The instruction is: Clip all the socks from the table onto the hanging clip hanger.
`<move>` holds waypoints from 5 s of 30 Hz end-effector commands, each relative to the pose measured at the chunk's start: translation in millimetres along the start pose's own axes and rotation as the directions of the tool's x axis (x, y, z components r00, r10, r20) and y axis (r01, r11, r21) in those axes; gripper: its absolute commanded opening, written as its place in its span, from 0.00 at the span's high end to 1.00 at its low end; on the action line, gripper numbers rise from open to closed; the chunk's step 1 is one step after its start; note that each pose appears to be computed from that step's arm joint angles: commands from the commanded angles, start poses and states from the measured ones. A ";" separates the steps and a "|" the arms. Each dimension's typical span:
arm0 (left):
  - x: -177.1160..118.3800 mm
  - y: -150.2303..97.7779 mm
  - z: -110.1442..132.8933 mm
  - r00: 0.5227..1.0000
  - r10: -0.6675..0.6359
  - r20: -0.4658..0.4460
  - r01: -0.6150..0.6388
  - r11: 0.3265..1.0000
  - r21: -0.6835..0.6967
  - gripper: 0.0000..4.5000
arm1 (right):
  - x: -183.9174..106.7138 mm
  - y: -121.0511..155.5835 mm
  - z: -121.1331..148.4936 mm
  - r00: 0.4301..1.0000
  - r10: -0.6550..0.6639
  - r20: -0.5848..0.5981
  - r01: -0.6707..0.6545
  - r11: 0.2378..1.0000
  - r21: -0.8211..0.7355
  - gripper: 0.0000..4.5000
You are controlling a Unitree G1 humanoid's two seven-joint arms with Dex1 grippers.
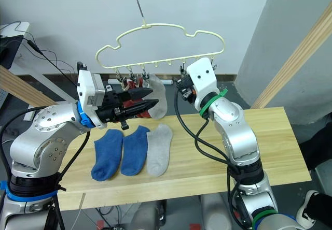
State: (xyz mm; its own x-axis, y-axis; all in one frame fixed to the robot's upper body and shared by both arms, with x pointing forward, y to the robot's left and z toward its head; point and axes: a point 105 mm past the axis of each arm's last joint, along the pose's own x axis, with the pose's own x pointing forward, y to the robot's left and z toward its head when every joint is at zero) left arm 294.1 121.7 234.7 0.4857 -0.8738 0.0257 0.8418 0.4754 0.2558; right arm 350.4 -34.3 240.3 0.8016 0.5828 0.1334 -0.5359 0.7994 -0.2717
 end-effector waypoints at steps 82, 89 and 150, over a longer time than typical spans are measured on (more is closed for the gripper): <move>16.4 -11.9 -210.2 0.794 0.415 -0.445 -0.465 0.885 -0.004 0.20 | 16.9 9.2 25.7 0.992 0.026 0.122 -0.036 0.996 0.080 0.98; 11.2 -10.2 -213.2 0.778 0.421 -0.466 -0.459 0.888 0.035 0.65 | 17.1 9.5 25.4 0.992 0.024 0.122 -0.035 0.996 0.087 0.98; 84.0 16.4 -46.1 0.935 0.272 0.227 -0.354 0.703 0.616 1.00 | 14.6 13.5 22.3 0.994 0.042 0.101 -0.054 0.992 0.115 0.98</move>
State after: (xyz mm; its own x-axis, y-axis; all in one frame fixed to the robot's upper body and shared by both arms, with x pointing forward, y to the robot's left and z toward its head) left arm 361.7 58.2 181.9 0.6449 -0.7221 0.2503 0.3096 0.5463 0.7783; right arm 357.4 -12.9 249.6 0.7673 0.6175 0.1730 -0.5946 0.7861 -0.1687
